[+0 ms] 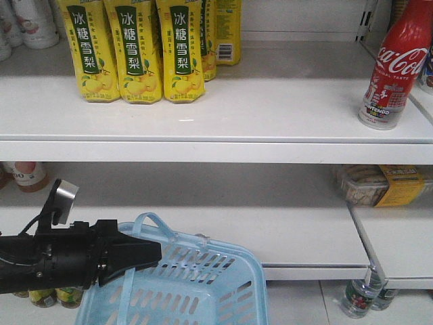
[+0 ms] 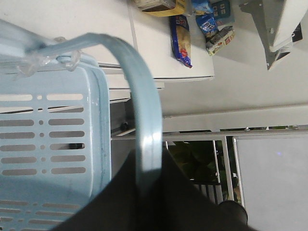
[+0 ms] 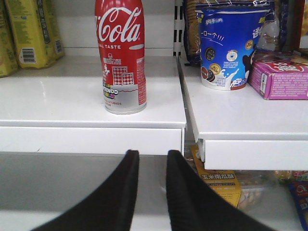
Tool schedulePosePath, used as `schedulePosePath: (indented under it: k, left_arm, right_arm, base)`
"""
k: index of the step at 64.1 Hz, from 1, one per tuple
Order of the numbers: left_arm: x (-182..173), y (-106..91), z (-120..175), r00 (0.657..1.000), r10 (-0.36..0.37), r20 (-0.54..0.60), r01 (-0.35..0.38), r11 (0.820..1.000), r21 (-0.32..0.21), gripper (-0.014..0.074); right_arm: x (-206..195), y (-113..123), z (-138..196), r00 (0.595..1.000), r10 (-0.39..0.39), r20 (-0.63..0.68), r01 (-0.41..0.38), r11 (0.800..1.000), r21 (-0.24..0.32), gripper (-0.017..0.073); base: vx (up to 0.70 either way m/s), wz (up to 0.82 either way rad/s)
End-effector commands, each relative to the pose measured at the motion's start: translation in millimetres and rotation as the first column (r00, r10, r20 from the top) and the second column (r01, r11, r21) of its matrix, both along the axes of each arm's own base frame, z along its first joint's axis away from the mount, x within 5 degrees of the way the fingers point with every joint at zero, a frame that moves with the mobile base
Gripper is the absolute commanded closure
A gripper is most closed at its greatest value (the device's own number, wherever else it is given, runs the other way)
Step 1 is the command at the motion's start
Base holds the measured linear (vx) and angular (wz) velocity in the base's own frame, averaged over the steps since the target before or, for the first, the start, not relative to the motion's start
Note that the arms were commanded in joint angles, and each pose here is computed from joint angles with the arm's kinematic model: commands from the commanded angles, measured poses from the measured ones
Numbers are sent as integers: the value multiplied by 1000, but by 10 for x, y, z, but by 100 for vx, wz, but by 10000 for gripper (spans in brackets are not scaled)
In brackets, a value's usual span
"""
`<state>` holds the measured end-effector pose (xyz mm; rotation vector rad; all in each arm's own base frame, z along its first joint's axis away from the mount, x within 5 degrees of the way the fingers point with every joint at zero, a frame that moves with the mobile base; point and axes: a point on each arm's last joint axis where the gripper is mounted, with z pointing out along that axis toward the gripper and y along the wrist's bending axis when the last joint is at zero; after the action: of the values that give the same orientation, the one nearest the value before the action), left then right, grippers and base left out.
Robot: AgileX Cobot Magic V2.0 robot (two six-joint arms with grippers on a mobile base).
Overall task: Place coke in basket with both arms
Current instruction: 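Reach the right gripper to the red Coca-Cola bottle and close on its neck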
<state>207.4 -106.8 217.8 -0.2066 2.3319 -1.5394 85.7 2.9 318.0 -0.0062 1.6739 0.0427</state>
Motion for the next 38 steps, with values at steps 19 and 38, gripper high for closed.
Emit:
schedulePosePath:
  k: [19, 38]
  left_arm:
    - [8, -31, 205, 999, 13, 43, -8, 993, -119, 600]
    - [8, -31, 205, 999, 13, 43, -8, 993, -119, 600]
  right_arm:
    - [7, -5, 171, 996, -5, 94, 5, 1000, 1, 17]
    - [60, -3, 211, 993, -7, 119, 4, 1000, 23, 27]
  base:
    - [0, 0]
    - [0, 0]
